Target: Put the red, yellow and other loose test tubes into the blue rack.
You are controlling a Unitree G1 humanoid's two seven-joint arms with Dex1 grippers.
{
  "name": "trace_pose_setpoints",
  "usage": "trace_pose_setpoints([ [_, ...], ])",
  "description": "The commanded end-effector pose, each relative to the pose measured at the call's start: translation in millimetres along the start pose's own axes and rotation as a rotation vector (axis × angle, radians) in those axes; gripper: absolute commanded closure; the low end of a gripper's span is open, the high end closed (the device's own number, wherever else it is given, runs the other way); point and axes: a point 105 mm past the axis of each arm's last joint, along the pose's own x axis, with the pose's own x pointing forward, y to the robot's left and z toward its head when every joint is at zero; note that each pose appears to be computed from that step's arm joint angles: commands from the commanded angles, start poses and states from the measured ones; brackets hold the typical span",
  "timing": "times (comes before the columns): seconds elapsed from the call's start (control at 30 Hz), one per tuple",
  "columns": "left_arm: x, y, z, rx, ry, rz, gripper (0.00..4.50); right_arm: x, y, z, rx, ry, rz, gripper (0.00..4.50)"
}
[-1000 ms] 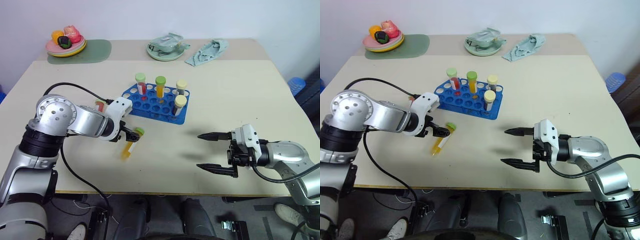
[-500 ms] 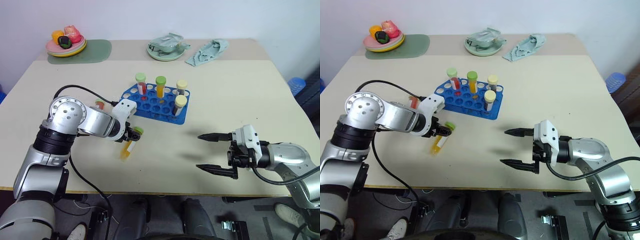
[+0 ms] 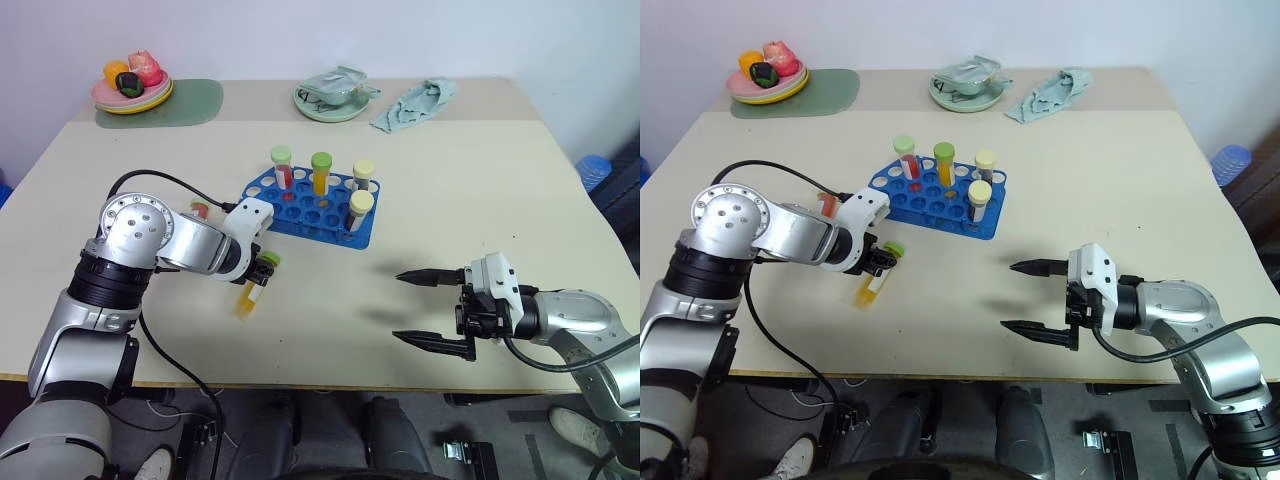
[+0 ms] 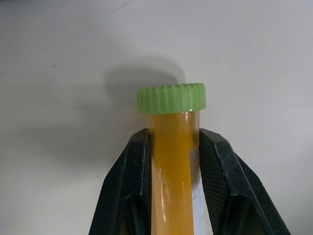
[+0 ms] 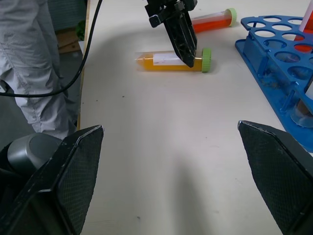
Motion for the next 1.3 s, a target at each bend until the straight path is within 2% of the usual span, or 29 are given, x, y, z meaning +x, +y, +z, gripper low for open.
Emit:
trace_pose_setpoints([
  [0.03, -6.7, 4.8, 4.3, -0.006, -0.028, 0.019, 3.72, 0.2, 0.5, 11.8, -0.048, -0.036, 0.010, 0.00],
  [0.4, -9.1, 7.7, 12.0, -0.001, -0.071, 0.060, 3.72, 3.2, -2.3, 15.7, -0.059, -0.041, 0.012, 0.00],
  [0.5, -21.4, 3.7, 31.9, 0.058, -0.227, 0.090, 3.72, 2.9, -3.3, 16.4, -0.061, -0.041, 0.009, 0.00],
  [0.6, -41.4, -2.5, 58.2, 0.150, -0.487, 0.112, 3.72, 1.9, -4.3, 15.9, -0.063, -0.040, 0.005, 0.00],
  [0.7, -59.6, -19.8, 64.0, 0.269, -0.616, 0.012, 3.72, 0.8, -5.4, 17.3, -0.068, -0.044, -0.004, 0.00],
  [0.8, -83.6, -23.4, 81.3, 0.265, -0.815, -0.040, 3.72, -0.5, -8.0, 23.2, -0.063, -0.070, -0.028, 0.00],
  [0.9, -96.6, -16.6, 96.8, 0.305, -0.983, 0.051, 3.72, -1.3, -11.7, 28.3, -0.060, -0.095, -0.068, 0.00],
  [1.0, -116.0, -18.0, 105.6, 0.379, -1.284, 0.143, 3.72, -4.0, -22.0, 29.8, -0.057, -0.097, -0.181, 0.00],
  [1.13, -81.1, -25.7, 97.1, 0.481, -1.287, 0.110, 3.72, -9.2, -27.2, 27.6, -0.050, -0.059, -0.285, 0.00],
  [1.3, -57.4, -29.8, 100.7, 0.402, -1.339, 0.036, 3.72, -15.0, -24.1, 27.8, -0.042, -0.043, -0.321, 0.00],
])
